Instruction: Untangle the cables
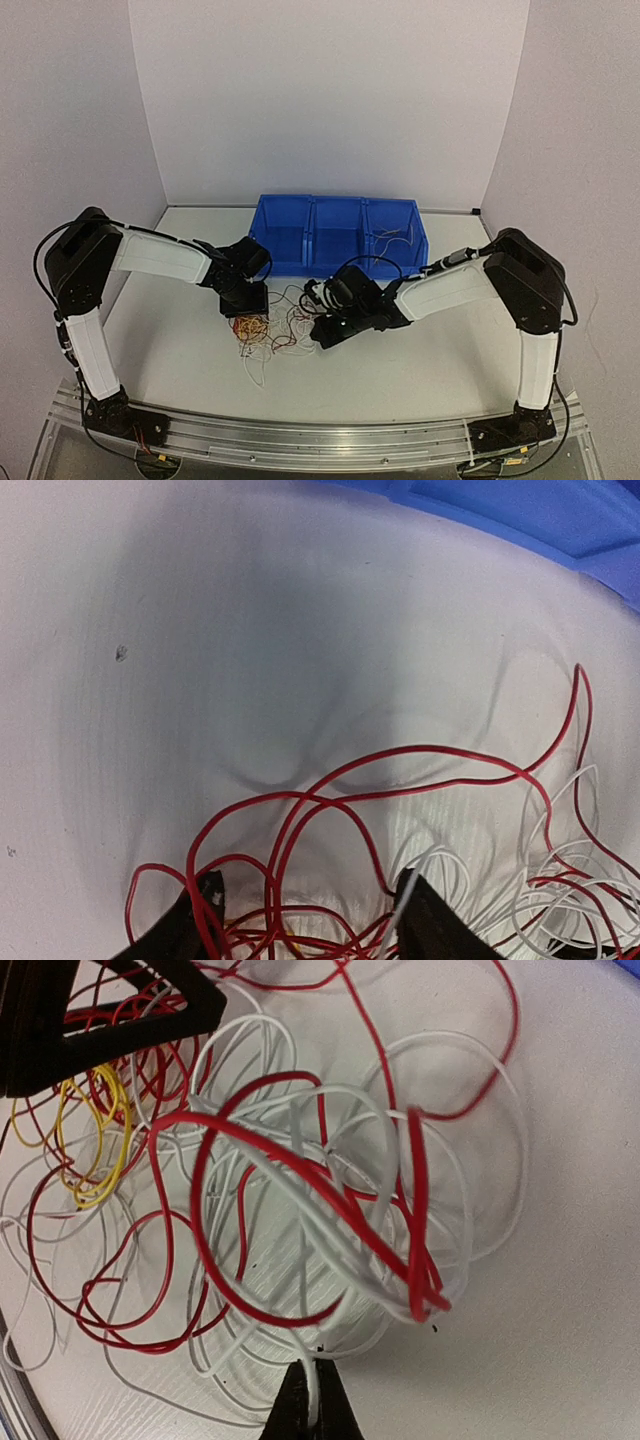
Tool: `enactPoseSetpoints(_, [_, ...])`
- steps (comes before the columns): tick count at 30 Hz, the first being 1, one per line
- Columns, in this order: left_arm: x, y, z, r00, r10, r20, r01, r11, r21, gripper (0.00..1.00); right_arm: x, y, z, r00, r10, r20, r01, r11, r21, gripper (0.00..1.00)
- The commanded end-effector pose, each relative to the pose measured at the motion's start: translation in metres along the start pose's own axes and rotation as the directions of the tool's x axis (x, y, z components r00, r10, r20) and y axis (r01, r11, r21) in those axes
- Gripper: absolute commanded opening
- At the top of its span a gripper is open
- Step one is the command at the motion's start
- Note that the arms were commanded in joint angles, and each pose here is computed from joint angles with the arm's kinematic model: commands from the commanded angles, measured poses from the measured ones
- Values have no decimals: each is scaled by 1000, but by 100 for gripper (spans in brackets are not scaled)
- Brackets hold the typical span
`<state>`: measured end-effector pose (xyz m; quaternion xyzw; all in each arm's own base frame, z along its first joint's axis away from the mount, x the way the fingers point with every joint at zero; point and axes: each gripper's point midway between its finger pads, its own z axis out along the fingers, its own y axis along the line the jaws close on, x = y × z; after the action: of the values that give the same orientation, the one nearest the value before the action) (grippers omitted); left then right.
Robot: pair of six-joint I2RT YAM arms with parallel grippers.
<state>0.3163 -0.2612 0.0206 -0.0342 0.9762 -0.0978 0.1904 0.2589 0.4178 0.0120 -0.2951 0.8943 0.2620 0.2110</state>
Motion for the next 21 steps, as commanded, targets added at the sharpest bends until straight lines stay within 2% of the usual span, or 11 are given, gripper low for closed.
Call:
enactPoseSetpoints(1, [3,24,1,999,-52,9,52,993,-110,43,-22,-9,-24,991,49,128,-60,995,79,0])
enactPoseSetpoints(4, [9,42,-3,995,-98,19,99,978,-183,25,-23,-44,-63,977,57,205,-113,955,274,0])
enactPoseSetpoints(7, [15,60,-11,989,-143,38,148,960,-238,14,-8,-91,-109,977,62,202,-155,861,484,0])
enactPoseSetpoints(10, [22,74,-22,982,-179,64,190,948,-257,13,9,-146,-159,969,110,220,-227,737,637,0])
enactPoseSetpoints(13, [30,89,-32,974,-212,84,228,933,-278,13,26,-192,-207,950,181,256,-312,621,719,0])
enactPoseSetpoints(17, [37,103,-44,962,-250,112,272,917,-291,6,22,-226,-289,956,63,287,-288,396,872,0])
enactPoseSetpoints(18, [39,108,-46,959,-258,118,282,912,-298,2,18,-228,-305,956,39,291,-284,365,887,0])
enactPoseSetpoints(21, [46,118,-49,953,-274,130,302,898,-319,0,9,-236,-357,948,-21,317,-302,251,920,0])
